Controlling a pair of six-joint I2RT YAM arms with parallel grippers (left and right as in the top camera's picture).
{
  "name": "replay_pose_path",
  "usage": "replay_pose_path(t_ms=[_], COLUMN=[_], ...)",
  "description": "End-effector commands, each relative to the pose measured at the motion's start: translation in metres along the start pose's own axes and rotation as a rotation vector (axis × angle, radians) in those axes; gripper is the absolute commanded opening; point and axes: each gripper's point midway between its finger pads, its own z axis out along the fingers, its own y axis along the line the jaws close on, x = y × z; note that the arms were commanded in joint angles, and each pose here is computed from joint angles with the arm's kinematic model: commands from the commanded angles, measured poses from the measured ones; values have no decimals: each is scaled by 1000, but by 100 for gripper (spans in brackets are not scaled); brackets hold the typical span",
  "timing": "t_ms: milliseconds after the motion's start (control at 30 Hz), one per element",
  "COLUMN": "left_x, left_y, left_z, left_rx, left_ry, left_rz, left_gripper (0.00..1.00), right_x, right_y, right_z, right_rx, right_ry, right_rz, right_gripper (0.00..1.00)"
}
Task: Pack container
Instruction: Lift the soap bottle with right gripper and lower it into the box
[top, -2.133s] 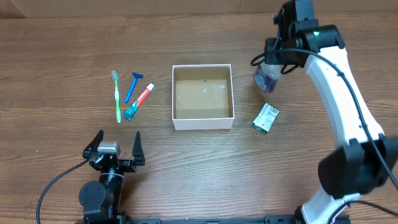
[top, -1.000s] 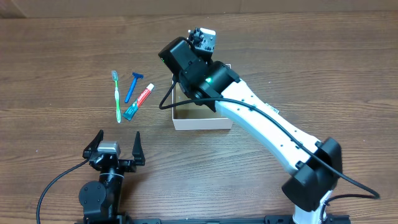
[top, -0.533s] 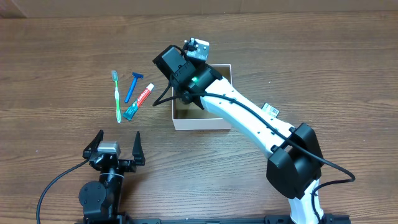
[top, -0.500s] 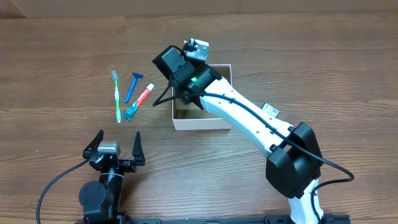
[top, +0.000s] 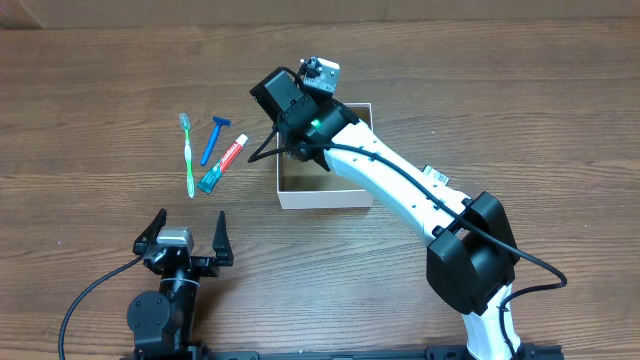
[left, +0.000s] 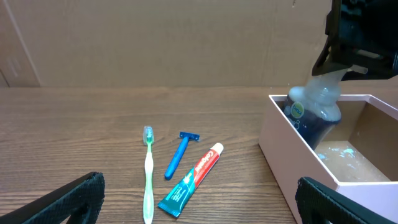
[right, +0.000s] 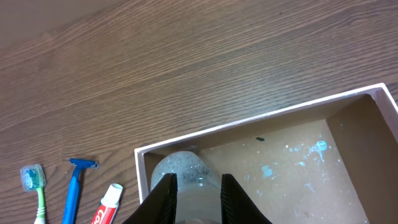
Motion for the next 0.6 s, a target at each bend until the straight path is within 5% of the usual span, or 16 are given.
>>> replay_pose_path(t_ms=[0,100,567], left_x=[0,0,0], left_y=[4,4,4], left_z=[0,0,0], left_rx=[-18,-18,-18], left_ry=[-5,-5,-5], left_rz=[18,18,18], left_gripper=[100,100,100], right_x=[-10,-10,-6], right_y=[0,0,3], right_z=[-6,-6,-6], right_rx=[-7,-5,-22], right_ry=[-36,-34,-13], right_rz=[21,19,18], right_gripper=[14,25,40])
